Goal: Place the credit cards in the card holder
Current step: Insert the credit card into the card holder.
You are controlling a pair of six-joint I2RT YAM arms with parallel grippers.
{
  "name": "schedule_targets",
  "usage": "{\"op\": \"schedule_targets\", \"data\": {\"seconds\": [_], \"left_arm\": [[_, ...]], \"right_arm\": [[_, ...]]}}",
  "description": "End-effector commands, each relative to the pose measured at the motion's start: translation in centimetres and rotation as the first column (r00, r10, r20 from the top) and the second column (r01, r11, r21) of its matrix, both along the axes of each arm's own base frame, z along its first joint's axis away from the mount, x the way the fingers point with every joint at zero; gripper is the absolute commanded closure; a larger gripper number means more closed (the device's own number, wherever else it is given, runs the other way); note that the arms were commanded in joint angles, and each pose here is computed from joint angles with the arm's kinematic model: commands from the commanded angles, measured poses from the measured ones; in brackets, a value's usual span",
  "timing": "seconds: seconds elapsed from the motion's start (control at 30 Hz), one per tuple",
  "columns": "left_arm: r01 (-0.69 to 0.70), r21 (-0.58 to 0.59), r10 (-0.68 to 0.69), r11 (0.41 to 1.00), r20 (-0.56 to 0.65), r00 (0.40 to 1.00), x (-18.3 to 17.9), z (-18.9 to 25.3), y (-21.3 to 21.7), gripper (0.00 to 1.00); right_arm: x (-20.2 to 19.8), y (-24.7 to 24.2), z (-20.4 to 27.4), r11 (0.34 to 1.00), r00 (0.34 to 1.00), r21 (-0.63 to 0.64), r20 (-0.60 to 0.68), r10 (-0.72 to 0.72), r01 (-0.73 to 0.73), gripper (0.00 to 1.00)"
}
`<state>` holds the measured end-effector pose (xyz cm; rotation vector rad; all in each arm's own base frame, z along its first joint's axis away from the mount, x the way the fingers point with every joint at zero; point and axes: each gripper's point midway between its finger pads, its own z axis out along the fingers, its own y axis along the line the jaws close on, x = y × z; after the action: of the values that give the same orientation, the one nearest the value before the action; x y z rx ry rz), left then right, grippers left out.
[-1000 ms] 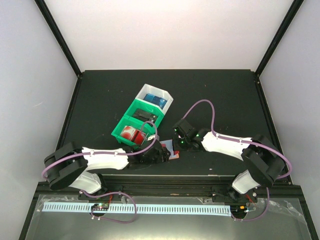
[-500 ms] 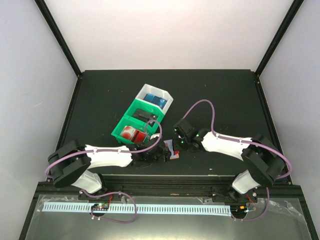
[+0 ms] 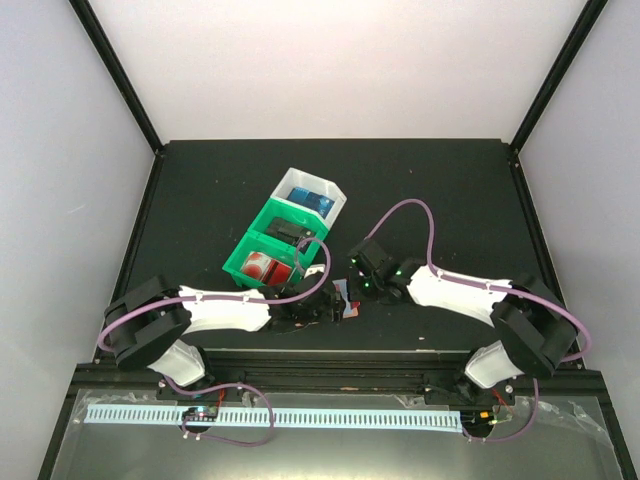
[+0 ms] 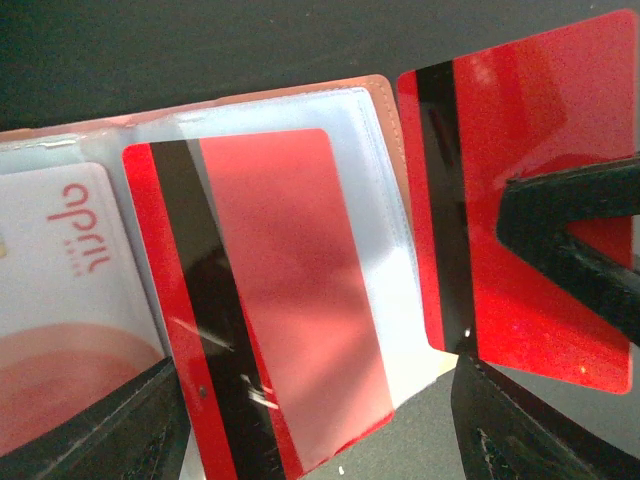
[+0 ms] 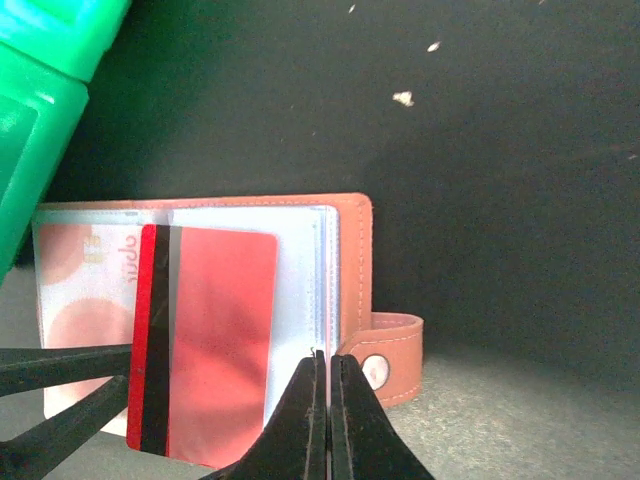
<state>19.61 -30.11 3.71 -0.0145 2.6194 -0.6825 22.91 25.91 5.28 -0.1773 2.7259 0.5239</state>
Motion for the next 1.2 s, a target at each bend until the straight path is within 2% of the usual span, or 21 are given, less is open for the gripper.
{"op": "schedule_targets", "data": {"seconds": [0.0, 0.2, 0.53, 0.77, 0.97, 1.17], "left_arm": [[0.020, -0.022, -0.019, 1.000, 0.041, 0.999, 0.9, 1.1, -1.5, 0.28], [0.030, -0.011, -0.029, 0.999, 0.027, 0.999, 0.5, 0.7, -1.1, 0.28], [0.148, -0.040, -0.147, 0.988, 0.038, 0.988, 0.3, 1.0, -3.7, 0.28], [0.198, -0.100, -0.193, 0.975, 0.057, 0.980, -0.1, 1.5, -4.9, 0.27], [0.144, -0.094, -0.145, 0.985, -0.004, 0.989, -0.5, 1.5, -4.1, 0.27], [0.067, 0.012, -0.066, 0.998, -0.063, 0.996, -1.2, 1.1, -1.6, 0.28]], "right_arm": [[0.5, -1.2, 1.1, 0.999, 0.998, -0.028, 0.055, -0.042, 0.044, 0.99], [0.4, -2.1, 0.8, 0.996, 0.997, -0.071, 0.058, -0.044, 0.048, 0.99], [-0.1, -2.3, -1.1, 0.993, 0.999, -0.113, 0.015, -0.035, 0.036, 0.99], [-0.3, -2.3, -1.7, 0.993, 1.000, -0.111, 0.001, -0.030, 0.030, 0.99], [-0.3, -2.5, -1.8, 0.992, 0.999, -0.120, 0.001, -0.037, 0.037, 0.99], [-0.3, -2.5, -1.9, 0.992, 0.999, -0.119, 0.002, -0.039, 0.039, 0.99]]}}
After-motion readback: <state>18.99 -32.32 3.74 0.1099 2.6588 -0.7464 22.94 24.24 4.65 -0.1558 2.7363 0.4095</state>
